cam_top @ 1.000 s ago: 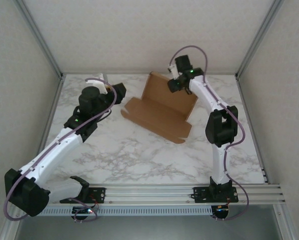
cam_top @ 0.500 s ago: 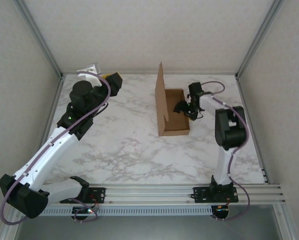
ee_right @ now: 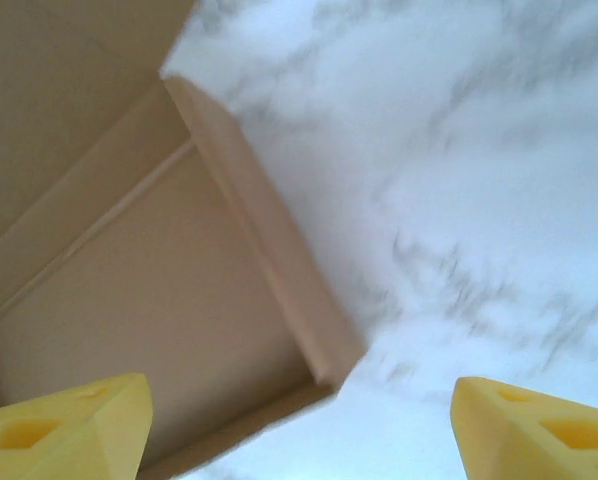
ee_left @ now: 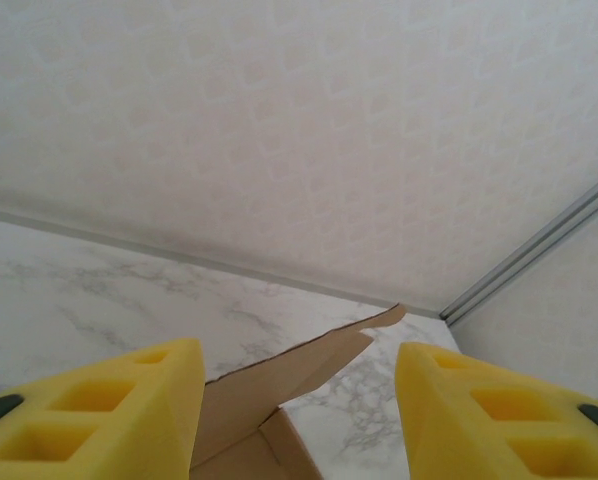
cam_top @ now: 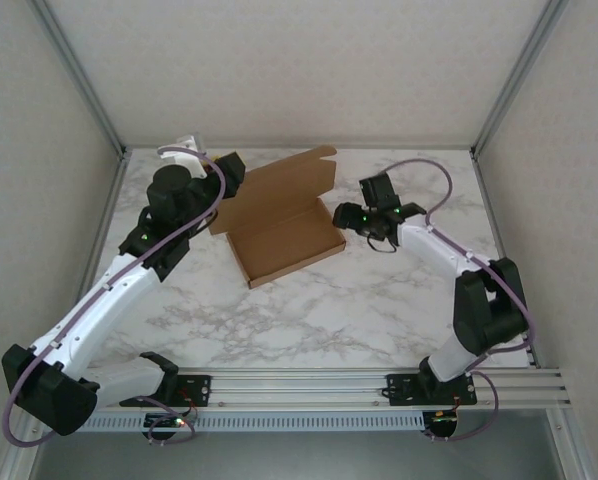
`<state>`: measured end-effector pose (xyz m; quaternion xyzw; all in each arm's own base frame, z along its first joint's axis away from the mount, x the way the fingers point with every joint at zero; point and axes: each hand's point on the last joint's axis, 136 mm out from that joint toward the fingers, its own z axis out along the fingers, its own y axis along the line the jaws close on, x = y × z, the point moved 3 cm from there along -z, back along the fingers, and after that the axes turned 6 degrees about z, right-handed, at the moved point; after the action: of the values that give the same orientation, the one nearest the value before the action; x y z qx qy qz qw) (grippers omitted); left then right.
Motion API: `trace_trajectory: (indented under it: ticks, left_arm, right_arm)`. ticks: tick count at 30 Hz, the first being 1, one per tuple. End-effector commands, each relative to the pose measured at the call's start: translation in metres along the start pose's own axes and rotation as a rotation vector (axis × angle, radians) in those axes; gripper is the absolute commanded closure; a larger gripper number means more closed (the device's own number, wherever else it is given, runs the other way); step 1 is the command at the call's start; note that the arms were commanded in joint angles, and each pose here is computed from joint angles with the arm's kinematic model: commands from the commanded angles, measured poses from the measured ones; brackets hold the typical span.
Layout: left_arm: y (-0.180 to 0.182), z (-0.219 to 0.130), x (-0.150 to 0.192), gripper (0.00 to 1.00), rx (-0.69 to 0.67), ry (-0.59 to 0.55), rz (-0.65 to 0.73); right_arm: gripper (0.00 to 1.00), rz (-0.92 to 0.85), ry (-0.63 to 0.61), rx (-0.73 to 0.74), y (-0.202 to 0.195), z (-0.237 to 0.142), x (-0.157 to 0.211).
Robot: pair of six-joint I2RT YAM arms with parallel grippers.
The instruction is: Fold the paper box
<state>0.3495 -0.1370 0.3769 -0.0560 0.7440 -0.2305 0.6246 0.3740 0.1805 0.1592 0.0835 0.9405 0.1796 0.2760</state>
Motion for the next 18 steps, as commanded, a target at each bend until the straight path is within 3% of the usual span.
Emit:
trace_trajectory:
  ticks: [1,6,12,18]
  left_arm:
    - [0.014,-0.007,-0.001,0.46,-0.070,-0.022,0.015]
    - [0.045,-0.015,-0.002,0.45,-0.181,-0.044,-0.001]
    - [0.053,-0.024,-0.006,0.43,-0.221,-0.076,0.014]
    - [0.061,-0.018,-0.002,0.37,-0.252,-0.076,0.036]
  right_arm:
    - [0.23,-0.253,-0.004,0.010,0.014,0.013,-0.014]
    - [0.32,-0.253,0.105,-0.010,0.018,0.054,-0.008]
    - [0.46,-0.203,0.147,0.033,0.005,0.086,0.003]
    - [0.63,-0.119,0.061,0.178,-0.024,0.079,0.005]
